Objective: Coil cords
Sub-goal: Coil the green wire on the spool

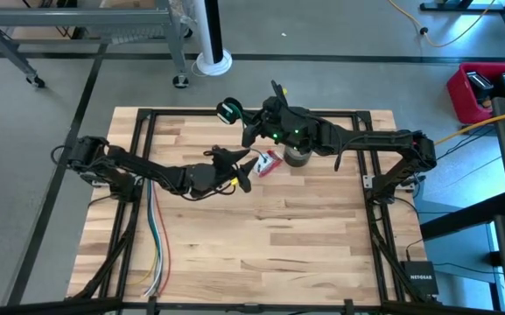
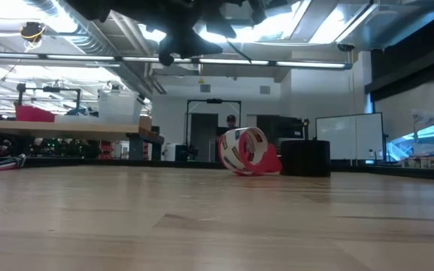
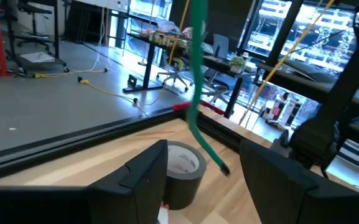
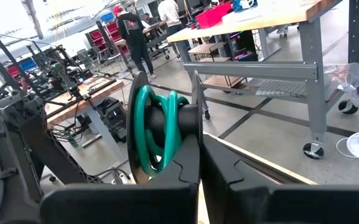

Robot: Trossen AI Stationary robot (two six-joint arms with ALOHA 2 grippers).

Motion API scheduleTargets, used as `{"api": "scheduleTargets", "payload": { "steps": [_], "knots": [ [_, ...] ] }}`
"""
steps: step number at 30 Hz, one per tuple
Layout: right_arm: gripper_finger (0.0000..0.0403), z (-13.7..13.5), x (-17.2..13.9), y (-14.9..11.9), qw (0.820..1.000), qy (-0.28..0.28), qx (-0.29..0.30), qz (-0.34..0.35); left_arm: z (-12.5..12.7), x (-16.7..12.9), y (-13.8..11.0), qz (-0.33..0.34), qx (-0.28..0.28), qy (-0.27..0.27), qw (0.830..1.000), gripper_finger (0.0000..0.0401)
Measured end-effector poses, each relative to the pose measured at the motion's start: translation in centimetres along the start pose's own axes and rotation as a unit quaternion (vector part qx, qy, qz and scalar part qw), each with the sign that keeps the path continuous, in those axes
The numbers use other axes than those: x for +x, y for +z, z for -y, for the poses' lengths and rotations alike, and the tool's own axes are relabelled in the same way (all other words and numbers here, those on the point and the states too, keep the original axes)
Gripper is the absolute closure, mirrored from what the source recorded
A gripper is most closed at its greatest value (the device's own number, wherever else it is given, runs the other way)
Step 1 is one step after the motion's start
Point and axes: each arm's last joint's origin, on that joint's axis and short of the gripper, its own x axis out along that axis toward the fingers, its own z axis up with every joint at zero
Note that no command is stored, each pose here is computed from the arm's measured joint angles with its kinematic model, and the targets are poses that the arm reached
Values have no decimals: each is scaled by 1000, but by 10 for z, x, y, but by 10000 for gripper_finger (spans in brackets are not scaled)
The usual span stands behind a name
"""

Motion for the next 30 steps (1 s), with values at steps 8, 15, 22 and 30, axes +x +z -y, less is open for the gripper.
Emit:
{"api": "scheduleTargets", "payload": {
  "steps": [8,15,22,30],
  "knots": [
    [400,-1,0,0,1000,10,1,-2,-4,4,1,3,-3,9,1000,207],
    [400,-4,0,4,999,47,11,8,-10,9,4,7,-9,20,1000,207],
    [400,-5,0,5,998,54,13,10,-12,12,9,27,-24,20,999,210],
    [400,-5,0,5,998,57,13,8,-14,14,10,27,-17,25,999,313]
  ]
}}
